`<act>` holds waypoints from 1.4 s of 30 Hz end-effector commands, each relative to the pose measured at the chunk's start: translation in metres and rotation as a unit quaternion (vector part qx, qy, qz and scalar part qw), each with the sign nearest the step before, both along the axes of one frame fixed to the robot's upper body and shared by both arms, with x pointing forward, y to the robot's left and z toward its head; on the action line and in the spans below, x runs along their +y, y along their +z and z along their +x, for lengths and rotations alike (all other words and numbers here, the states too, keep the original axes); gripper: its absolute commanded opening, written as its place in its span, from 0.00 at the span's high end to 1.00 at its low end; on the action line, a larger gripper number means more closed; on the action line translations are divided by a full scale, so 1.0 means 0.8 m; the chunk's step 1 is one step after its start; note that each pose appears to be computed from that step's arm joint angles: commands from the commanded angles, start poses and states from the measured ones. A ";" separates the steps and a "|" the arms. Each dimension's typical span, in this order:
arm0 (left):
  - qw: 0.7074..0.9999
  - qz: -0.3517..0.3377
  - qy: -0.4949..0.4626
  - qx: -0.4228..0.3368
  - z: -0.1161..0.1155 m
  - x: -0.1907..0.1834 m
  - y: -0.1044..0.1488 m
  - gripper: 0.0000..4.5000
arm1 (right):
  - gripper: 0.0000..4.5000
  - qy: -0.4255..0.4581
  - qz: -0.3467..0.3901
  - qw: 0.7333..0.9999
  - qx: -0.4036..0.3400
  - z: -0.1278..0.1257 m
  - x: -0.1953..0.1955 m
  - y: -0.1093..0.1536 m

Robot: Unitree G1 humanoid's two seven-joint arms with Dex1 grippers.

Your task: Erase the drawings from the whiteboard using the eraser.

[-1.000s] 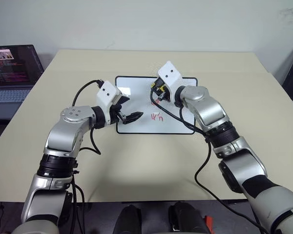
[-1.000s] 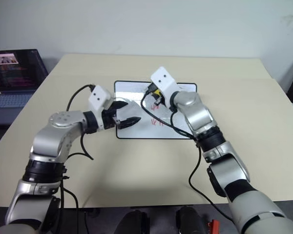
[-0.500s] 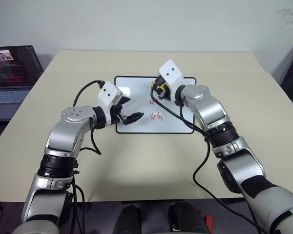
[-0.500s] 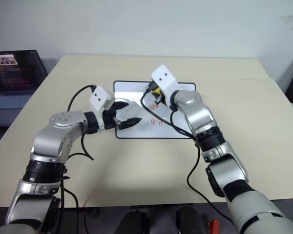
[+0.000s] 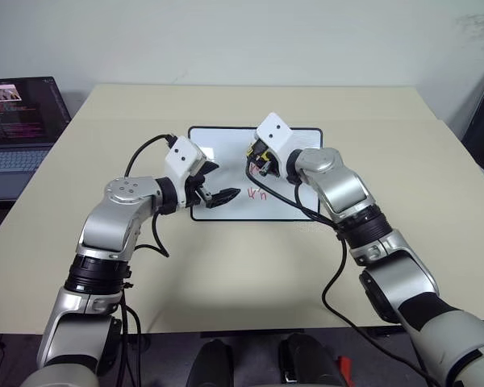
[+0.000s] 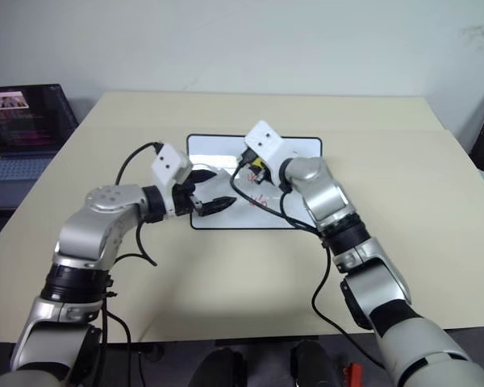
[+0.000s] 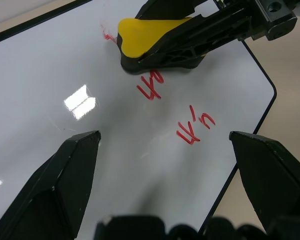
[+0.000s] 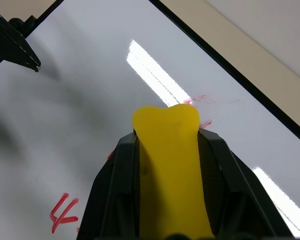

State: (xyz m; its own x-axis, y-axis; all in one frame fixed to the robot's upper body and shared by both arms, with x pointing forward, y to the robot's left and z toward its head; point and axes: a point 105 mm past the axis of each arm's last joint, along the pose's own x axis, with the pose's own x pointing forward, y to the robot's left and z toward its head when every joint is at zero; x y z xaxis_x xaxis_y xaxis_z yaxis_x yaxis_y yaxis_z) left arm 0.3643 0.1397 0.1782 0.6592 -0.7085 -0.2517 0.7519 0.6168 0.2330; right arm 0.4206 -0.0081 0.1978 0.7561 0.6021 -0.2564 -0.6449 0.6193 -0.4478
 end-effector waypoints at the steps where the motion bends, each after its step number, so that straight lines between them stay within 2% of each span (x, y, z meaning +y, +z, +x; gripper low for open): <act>1: 0.999 0.001 -0.010 -0.034 0.000 -0.005 0.021 0.00 | 0.73 -0.014 0.022 0.999 -0.042 0.005 0.001 0.032; 6: 0.999 0.002 -0.013 -0.034 -0.001 -0.006 0.022 0.00 | 0.73 -0.026 0.050 0.996 -0.074 0.009 0.006 0.057; 18: 0.999 0.001 -0.014 -0.034 -0.001 -0.008 0.021 0.00 | 0.73 -0.011 -0.014 1.000 0.009 0.006 -0.004 -0.012; 20: 0.999 0.000 -0.015 -0.033 -0.001 -0.009 0.021 0.00 | 0.73 -0.007 -0.005 1.000 0.011 0.004 -0.002 -0.008; 25: 0.999 -0.001 -0.017 -0.032 -0.002 -0.010 0.020 0.00 | 0.73 -0.036 0.038 0.998 -0.027 0.015 -0.014 0.032; 27: 0.999 -0.001 -0.019 -0.031 -0.002 -0.012 0.020 0.00 | 0.73 -0.049 0.042 0.997 -0.035 0.020 -0.022 0.039; 38: 0.999 -0.003 -0.024 -0.029 -0.004 -0.015 0.019 0.00 | 0.73 -0.038 -0.028 0.999 0.013 0.011 -0.031 -0.018; 42: 0.999 -0.003 -0.024 -0.028 -0.004 -0.015 0.019 0.00 | 0.73 -0.032 -0.038 0.999 0.011 0.008 -0.028 -0.021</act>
State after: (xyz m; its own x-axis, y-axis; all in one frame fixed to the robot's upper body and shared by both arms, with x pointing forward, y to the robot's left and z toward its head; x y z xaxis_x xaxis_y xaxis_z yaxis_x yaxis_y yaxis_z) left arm 0.3636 0.1343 0.1783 0.6467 -0.7213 -0.2479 0.7625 0.6034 0.2335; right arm 0.4246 -0.0204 0.1973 0.7754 0.5751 -0.2609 -0.6205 0.6171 -0.4839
